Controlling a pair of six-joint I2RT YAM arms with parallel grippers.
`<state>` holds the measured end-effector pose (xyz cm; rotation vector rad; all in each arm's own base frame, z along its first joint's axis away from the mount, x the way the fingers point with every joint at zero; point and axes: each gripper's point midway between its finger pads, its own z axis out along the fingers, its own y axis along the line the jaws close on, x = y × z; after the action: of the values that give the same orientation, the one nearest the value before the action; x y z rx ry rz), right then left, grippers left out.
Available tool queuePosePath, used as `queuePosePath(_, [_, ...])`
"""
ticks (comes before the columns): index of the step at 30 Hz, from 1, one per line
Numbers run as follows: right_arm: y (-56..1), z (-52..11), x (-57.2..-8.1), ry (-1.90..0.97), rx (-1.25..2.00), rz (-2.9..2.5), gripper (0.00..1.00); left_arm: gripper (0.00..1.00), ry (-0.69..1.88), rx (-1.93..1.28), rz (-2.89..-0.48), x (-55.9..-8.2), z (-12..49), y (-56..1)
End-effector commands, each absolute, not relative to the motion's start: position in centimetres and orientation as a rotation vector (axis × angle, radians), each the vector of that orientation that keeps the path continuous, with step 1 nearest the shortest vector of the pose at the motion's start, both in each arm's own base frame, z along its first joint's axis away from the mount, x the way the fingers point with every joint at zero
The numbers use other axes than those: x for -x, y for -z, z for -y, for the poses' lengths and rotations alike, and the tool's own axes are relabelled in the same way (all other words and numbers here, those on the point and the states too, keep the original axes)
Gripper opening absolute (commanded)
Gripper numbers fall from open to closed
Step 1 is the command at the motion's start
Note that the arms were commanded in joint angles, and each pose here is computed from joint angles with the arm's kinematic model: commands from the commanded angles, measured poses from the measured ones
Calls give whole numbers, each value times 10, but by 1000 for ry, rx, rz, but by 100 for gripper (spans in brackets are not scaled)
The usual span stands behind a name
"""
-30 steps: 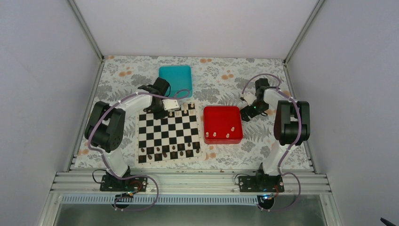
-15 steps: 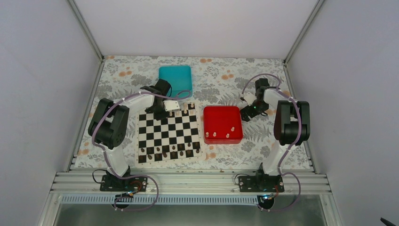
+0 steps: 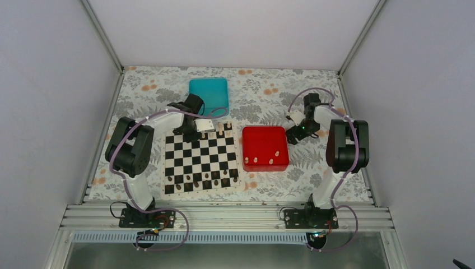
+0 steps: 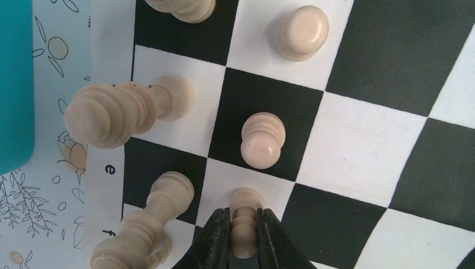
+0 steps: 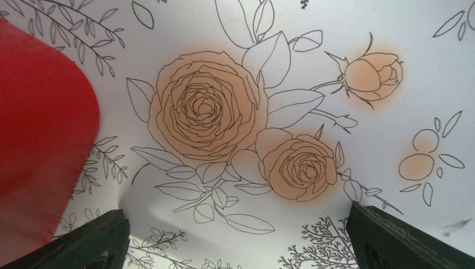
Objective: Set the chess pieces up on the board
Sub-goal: Place the chess piece on the chessboard.
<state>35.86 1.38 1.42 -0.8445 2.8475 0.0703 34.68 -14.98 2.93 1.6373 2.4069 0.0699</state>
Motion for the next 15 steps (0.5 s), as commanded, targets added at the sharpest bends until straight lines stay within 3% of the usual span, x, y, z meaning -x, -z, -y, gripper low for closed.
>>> queuePosePath(1, [4,-17,-341,-107,871,-2915,100,11,-71,-1647,-2399,-352,150,-29])
queuePosePath(15, [5,-18,-338,-126,883,-2920,100,24,-65,-1671,-2399,-348,150,-56])
